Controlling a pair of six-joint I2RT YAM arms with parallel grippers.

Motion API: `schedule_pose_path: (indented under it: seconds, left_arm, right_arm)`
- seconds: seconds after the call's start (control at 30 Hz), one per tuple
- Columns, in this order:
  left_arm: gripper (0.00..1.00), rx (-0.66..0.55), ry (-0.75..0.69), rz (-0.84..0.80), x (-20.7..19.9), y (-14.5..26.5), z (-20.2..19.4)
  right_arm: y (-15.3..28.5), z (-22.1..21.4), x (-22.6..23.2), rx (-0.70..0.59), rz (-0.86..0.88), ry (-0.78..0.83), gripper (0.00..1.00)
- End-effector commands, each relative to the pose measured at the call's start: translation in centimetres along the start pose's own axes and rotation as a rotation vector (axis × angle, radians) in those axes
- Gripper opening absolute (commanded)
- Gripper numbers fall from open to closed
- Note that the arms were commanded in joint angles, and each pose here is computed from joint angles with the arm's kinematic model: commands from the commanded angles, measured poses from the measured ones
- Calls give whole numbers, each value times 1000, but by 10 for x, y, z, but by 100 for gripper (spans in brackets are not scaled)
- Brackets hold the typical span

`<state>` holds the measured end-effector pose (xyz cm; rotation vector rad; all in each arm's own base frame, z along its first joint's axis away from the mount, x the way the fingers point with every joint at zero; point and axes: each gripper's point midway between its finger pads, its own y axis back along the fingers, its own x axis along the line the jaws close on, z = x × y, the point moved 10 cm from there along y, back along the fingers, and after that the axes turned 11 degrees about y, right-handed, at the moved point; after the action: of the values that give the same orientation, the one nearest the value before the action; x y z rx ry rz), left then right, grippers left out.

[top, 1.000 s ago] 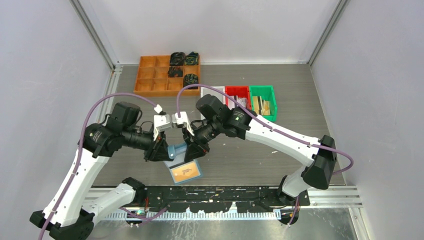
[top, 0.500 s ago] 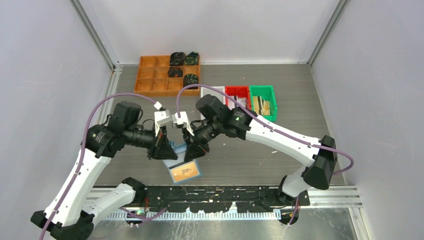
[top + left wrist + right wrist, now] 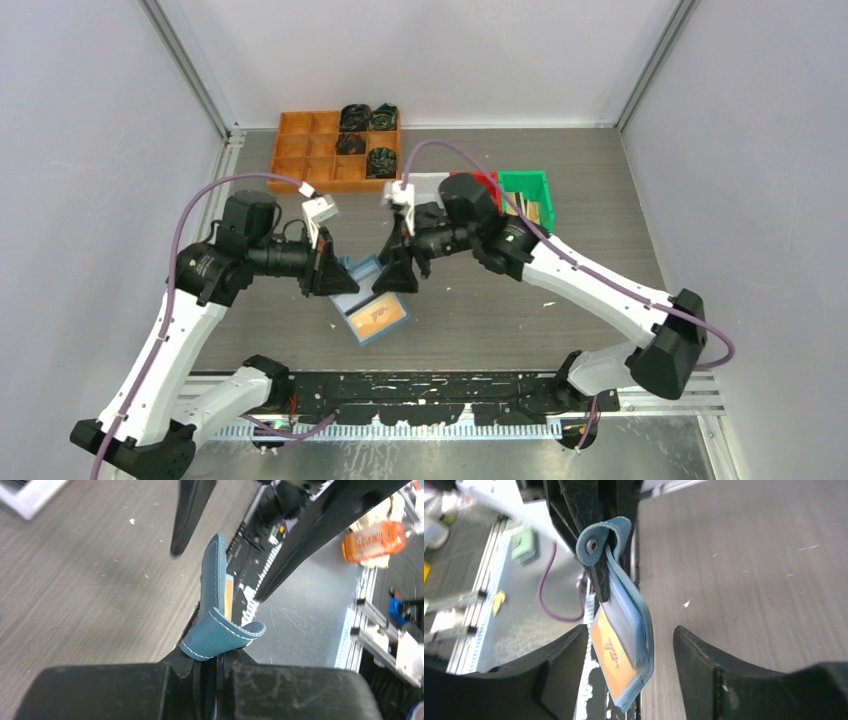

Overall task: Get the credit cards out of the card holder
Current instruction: Pick up the card holder from the center of the board.

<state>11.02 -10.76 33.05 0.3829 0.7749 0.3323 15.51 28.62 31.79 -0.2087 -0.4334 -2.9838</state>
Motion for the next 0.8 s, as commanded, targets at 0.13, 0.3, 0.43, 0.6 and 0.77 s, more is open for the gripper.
schedule_pose_path:
  seconds: [0.13, 0.3, 0.43, 0.6, 0.77]
  left_arm:
    - [0, -244, 68, 124, 20, 8, 35]
    - [0, -346, 150, 161, 27, 10, 46]
    - [0, -389, 207, 131, 25, 10, 53]
    - [0, -431, 243, 108, 22, 12, 59]
    - [0, -458, 261, 109, 22, 16, 62]
  right_arm:
    - [61, 48, -12, -379, -377, -83, 75]
    - [64, 59, -1, -560, -318, -265, 76]
    - [45, 51, -6, -682, -134, -516, 74]
    - [28, 36, -17, -758, -6, -656, 69]
    - [20, 29, -17, -735, 12, -674, 67]
